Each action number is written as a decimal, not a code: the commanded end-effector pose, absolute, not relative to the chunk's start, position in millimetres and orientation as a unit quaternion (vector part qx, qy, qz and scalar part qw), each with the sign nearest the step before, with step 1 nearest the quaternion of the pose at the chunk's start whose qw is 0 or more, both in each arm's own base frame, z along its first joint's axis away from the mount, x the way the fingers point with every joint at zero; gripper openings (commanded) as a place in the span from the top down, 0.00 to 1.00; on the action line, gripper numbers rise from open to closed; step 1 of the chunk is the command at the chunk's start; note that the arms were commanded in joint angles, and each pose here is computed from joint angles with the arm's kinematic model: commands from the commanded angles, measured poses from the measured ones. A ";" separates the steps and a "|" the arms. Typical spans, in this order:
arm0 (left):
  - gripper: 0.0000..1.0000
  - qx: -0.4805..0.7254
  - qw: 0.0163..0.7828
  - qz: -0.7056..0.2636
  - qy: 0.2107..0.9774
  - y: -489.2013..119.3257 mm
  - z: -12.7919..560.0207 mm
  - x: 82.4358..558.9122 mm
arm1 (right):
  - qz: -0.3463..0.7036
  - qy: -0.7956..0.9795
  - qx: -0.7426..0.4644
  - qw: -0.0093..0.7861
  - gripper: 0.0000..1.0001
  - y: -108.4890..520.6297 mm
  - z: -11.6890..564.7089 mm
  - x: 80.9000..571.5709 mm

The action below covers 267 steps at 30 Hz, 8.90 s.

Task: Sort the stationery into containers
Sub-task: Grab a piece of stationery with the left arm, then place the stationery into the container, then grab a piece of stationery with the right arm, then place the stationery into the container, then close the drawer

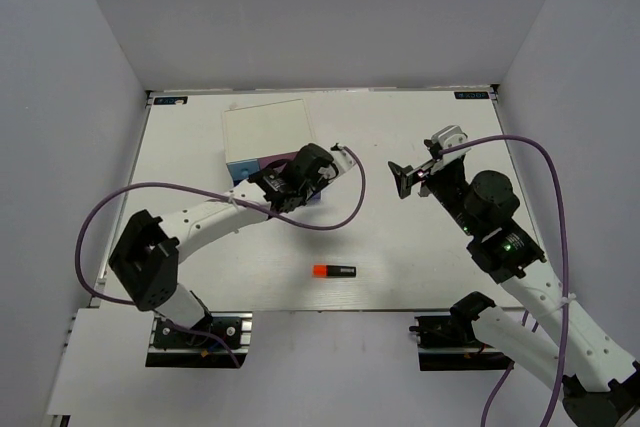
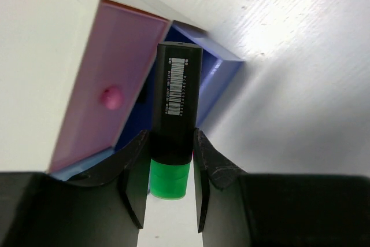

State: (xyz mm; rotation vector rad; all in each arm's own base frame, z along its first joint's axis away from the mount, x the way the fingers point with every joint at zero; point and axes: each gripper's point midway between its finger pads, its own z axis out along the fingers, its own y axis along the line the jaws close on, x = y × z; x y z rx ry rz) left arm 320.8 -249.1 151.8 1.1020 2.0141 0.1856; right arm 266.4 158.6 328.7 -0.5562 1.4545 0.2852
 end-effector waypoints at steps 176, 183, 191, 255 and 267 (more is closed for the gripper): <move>0.24 0.112 0.680 -0.322 0.649 -153.0 318.5 173.5 | -0.074 0.492 -0.719 0.485 0.79 457.9 157.0 355.7; 0.24 0.109 0.685 -0.326 0.643 -150.0 322.3 171.1 | -0.088 0.496 -0.713 0.487 0.52 457.9 153.5 361.0; 0.24 0.109 0.685 -0.326 0.643 -150.0 322.3 171.1 | -0.074 0.503 -0.713 0.483 0.45 457.1 157.0 356.0; 0.24 0.136 0.696 -0.352 0.611 -153.6 335.2 158.8 | 0.010 0.520 -0.749 0.410 1.00 493.1 100.9 342.1; 0.22 0.149 0.708 -0.359 0.590 -151.7 339.9 151.7 | 0.050 0.536 -0.716 0.444 0.67 427.2 152.3 293.0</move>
